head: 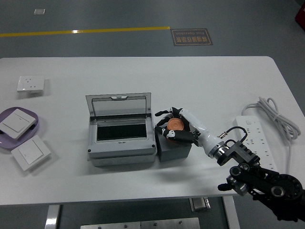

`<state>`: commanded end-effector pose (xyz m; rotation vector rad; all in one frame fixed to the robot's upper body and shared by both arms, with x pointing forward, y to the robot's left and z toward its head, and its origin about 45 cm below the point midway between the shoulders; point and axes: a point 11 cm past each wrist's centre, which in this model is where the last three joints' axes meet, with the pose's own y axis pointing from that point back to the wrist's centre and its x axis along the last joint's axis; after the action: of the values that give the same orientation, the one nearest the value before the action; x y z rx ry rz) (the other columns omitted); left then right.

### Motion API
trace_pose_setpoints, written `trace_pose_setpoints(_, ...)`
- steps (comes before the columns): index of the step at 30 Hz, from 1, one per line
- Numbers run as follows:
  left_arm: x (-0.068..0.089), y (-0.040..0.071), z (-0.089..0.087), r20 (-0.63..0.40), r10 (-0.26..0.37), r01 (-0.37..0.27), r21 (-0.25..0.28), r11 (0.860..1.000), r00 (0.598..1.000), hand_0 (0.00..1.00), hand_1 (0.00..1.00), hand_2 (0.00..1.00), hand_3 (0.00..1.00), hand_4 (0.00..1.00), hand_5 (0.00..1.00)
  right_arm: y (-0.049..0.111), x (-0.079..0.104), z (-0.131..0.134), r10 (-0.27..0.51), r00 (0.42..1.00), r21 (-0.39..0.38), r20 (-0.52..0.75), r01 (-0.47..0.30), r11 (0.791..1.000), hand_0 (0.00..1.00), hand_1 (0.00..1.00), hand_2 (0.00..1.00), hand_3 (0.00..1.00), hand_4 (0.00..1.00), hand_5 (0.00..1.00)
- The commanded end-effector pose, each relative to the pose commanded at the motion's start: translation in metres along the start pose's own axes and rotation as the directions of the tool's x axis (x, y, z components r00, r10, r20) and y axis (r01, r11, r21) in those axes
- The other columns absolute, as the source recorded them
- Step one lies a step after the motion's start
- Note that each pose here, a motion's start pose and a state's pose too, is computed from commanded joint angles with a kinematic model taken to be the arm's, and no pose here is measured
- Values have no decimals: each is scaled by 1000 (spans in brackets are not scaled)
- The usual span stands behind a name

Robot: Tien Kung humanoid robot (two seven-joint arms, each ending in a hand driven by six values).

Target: Pick up the cylinder from the cube,place it in the box,flap close box

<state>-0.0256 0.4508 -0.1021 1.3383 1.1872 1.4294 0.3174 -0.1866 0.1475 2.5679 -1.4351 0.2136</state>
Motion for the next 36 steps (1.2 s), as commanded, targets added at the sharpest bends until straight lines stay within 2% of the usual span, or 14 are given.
trace_pose_setpoints(3, 1, 0, 0, 0, 1, -1, -1, 1000, 1000, 679, 686, 660, 695, 676, 194, 0, -1, 1, -4, 1000, -4, 1, 4, 1000, 518, 572, 504, 599, 535, 125)
trace_pose_setpoints(4, 1, 0, 0, 0, 1, -1, -1, 1000, 1000, 678, 686, 661, 695, 676, 194, 0, -1, 1, -7, 1000, -6, 1, 7, 1000, 443, 488, 405, 462, 2, 2)
trace_pose_setpoints(9, 1, 0, 1, 1, 2, -2, -2, 1000, 1000, 678, 686, 661, 695, 676, 194, -1, -4, 2, -23, 1000, -13, -5, 23, 1000, 443, 488, 405, 462, 2, 2)
trace_pose_setpoints(10, 1, 0, 1, 1, 2, -2, -2, 1000, 1000, 679, 686, 660, 695, 676, 194, -1, -4, 2, -28, 1000, -15, -8, 28, 1000, 378, 448, 372, 408, 2, 2)
trace_pose_setpoints(19, 2, 0, 2, -1, 4, -4, -5, 1000, 1000, 678, 686, 660, 695, 677, 195, -2, -6, 1, -33, 999, -17, -27, 33, 999, 364, 429, 359, 389, 2, 2)
trace_pose_setpoints(26, 1, 0, 1, -5, 2, -2, -6, 1000, 1000, 678, 686, 660, 695, 677, 195, -2, 2, -7, 33, 999, 18, -7, -33, 999, 359, 420, 351, 372, 2, 2)
trace_pose_setpoints(27, 1, 0, 1, -6, 1, -1, -6, 1000, 1000, 677, 686, 660, 696, 677, 191, -2, 3, -8, 44, 999, 25, 3, -44, 999, 350, 392, 343, 282, 2, 2)
trace_pose_setpoints(32, 1, 0, 1, -7, 1, -2, -7, 1000, 1000, 677, 686, 660, 696, 677, 191, -2, 6, -19, 79, 995, 63, 64, -83, 995, 350, 392, 343, 282, 2, 2)
trace_pose_setpoints(33, 1, 0, 1, -7, 2, -2, -7, 1000, 1000, 677, 686, 661, 696, 676, 190, -3, 6, -22, 85, 993, 72, 79, -91, 993, 319, 350, 300, 213, 2, 2)
trace_pose_setpoints(36, 1, 0, 0, -7, 1, -1, -6, 1000, 1000, 677, 686, 661, 696, 676, 190, -4, 6, -33, 94, 988, 100, 121, -107, 989, 319, 350, 300, 213, 2, 2)
